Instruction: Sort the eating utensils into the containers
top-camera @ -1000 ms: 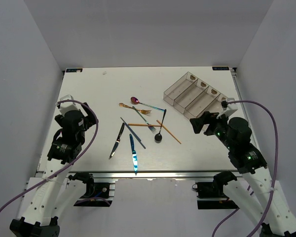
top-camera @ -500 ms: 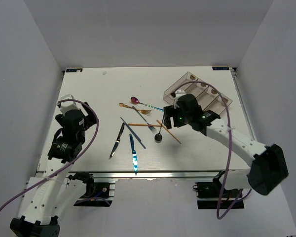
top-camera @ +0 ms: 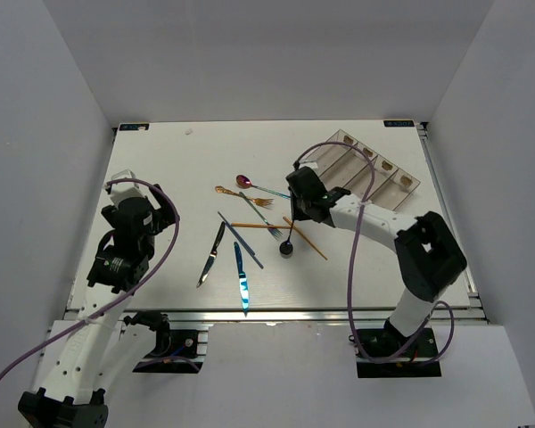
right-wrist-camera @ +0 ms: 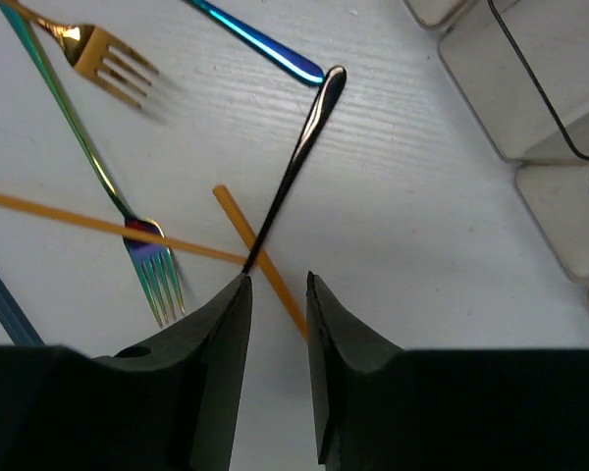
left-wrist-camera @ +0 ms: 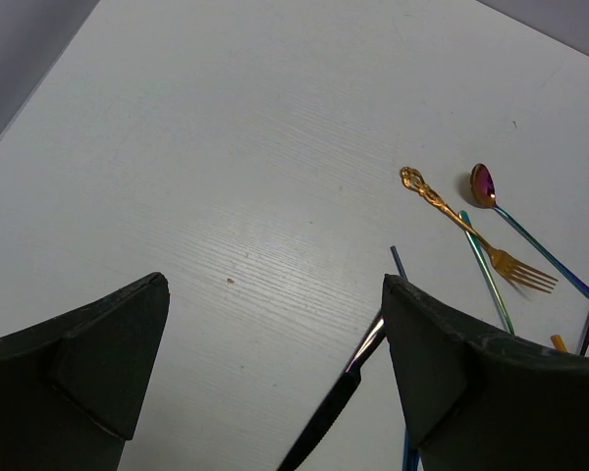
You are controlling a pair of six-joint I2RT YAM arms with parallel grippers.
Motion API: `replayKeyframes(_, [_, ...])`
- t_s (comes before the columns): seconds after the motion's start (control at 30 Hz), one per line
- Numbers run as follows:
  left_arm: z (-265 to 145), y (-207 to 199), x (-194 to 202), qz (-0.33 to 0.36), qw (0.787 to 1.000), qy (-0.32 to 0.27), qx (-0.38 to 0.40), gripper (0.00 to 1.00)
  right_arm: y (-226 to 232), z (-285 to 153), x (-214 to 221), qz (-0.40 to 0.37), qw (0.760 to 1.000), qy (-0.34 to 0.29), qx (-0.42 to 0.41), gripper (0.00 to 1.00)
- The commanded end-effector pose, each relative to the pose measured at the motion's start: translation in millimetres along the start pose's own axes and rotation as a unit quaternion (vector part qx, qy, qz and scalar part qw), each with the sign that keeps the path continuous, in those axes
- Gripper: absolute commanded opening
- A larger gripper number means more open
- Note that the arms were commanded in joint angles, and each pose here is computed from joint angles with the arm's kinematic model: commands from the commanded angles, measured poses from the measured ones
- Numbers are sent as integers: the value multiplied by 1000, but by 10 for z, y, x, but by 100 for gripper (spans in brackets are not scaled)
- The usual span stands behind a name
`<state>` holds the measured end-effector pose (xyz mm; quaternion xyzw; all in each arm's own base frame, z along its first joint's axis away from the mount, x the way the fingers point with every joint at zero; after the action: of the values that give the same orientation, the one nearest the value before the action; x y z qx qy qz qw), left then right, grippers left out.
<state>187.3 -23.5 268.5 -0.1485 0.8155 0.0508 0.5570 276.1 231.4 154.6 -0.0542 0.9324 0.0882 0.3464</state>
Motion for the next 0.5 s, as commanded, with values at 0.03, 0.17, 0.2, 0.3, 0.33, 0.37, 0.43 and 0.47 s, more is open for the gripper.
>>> replayKeyframes(0.03, [15,-12,1,2,1000,-1,6,98,169,249,-232,89,994,-47,35,33])
replayKeyframes(0.17, [19,-14,9,3,1000,1,8,98,214,474,-197,107,992,-33,62,33])
replayKeyframes(0.2, [20,-16,7,3,1000,1,9,98,233,495,-218,111,991,-34,62,33])
replayKeyframes(0.3, [22,-19,10,4,1000,2,10,98,209,586,-189,113,989,-34,87,33])
replayKeyframes(0.33, [20,-20,5,4,1000,1,11,98,201,614,-168,116,988,-32,95,33])
replayKeyframes(0.37, [22,-20,10,4,1000,2,11,98,187,634,-156,116,988,-33,99,33])
replayKeyframes(0.43, [19,-22,7,4,1000,1,12,98,192,661,-131,118,987,-31,99,33])
replayKeyframes(0.47, [16,-22,5,3,1000,1,13,98,192,694,-106,118,988,-28,100,33])
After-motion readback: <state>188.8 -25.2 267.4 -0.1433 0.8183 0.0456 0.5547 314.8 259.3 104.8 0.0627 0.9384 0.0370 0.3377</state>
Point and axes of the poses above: each gripper's point midway between its finger pads, its own z axis out along the fingers, its own y axis along the line the jaws close on, x = y × z, the point moved 9 cm from there along -z, back along the fingers, and after that the axes turned 7 degrees about z, right-handed, at the moved point
